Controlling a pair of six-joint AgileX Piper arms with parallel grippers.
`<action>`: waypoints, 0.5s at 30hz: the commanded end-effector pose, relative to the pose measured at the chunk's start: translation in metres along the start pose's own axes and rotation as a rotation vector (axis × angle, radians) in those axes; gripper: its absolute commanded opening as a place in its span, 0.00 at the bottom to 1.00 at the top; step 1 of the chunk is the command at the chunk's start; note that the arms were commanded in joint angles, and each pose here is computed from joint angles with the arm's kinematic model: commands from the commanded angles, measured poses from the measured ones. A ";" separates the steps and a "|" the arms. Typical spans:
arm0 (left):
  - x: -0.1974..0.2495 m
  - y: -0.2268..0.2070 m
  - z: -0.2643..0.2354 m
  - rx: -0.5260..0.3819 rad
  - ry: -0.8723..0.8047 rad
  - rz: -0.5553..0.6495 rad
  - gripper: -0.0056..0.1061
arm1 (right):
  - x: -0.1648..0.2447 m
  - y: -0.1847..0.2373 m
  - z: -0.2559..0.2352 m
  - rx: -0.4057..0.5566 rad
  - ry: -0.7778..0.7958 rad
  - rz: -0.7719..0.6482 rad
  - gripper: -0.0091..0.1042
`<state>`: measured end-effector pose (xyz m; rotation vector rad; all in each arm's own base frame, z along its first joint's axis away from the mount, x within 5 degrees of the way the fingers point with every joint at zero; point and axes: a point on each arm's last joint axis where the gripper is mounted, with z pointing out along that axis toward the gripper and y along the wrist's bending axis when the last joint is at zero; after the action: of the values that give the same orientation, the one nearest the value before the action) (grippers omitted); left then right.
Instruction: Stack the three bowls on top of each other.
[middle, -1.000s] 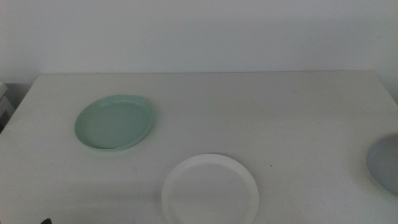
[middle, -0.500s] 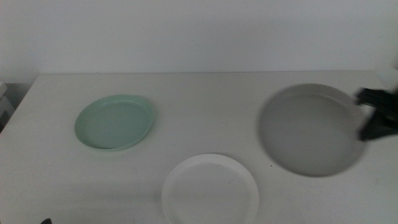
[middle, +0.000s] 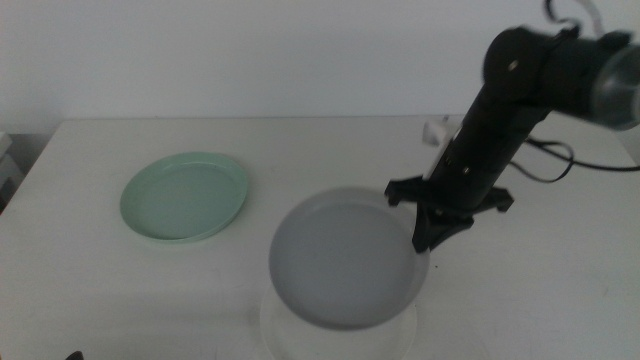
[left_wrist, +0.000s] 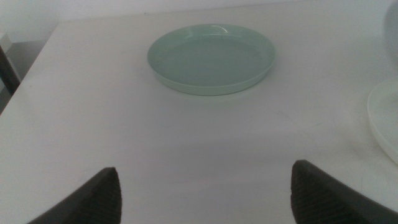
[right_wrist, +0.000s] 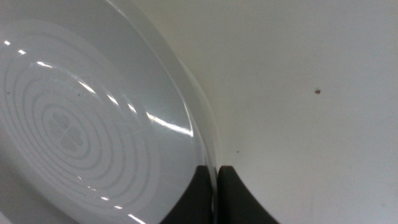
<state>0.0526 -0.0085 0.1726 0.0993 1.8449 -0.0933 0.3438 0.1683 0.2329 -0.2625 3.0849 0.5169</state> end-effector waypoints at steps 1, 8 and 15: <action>-0.008 0.001 -0.002 -0.010 -0.087 -0.013 0.99 | -0.002 0.007 -0.011 -0.017 -0.024 -0.016 0.07; -0.008 0.001 -0.002 -0.010 -0.087 -0.013 0.99 | -0.007 0.003 0.012 -0.036 0.040 -0.024 0.07; -0.008 0.001 -0.002 -0.010 -0.087 -0.013 0.99 | -0.005 0.003 0.016 -0.047 0.078 -0.052 0.07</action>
<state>0.0526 -0.0085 0.1726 0.0993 1.8449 -0.0933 0.3507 0.1746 0.1913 -0.3306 3.1974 0.5307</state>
